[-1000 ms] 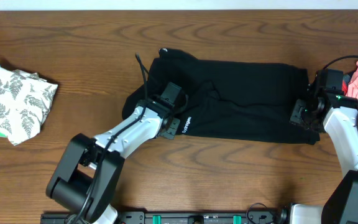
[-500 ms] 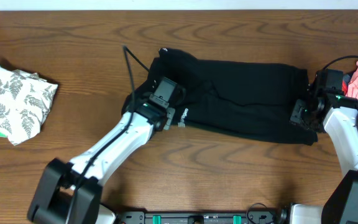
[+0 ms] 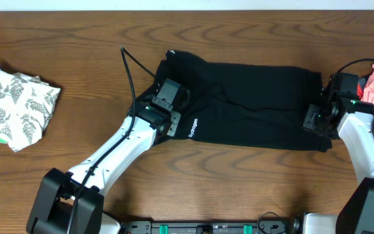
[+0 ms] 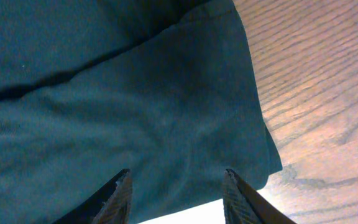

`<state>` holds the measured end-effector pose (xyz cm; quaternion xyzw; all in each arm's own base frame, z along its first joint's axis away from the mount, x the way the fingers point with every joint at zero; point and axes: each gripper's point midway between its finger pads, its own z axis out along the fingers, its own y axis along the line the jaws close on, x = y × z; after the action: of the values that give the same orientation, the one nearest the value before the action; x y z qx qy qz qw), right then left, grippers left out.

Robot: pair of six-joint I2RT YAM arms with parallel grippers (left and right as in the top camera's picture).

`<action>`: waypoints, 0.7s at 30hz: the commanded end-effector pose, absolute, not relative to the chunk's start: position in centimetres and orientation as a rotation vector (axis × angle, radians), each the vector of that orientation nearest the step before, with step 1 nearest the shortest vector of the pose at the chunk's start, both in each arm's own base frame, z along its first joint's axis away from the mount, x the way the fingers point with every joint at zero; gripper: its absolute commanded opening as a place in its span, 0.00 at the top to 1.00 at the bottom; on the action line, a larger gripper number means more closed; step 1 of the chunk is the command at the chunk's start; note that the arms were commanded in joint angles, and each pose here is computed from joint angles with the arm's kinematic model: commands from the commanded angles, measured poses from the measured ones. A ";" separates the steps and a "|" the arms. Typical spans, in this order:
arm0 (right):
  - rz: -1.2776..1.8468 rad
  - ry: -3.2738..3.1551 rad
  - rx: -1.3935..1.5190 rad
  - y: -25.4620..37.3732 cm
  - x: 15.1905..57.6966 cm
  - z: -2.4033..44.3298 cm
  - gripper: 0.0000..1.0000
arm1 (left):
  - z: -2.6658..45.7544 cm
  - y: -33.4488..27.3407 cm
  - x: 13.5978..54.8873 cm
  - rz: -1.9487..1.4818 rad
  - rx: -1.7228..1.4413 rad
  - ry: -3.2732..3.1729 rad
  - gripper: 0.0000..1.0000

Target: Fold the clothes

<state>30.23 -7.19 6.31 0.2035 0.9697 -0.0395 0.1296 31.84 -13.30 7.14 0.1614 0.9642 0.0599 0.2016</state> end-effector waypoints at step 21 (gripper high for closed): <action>-0.139 2.827 0.585 -7.6 30.0 6.1 0.54 | 0.5 -16.6 29.9 0.081 0.593 2.803 0.69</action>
<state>30.26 -7.20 6.31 0.2035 0.9696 -0.0395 0.1302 30.46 -17.11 1.72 0.2053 0.9665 0.0196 0.1525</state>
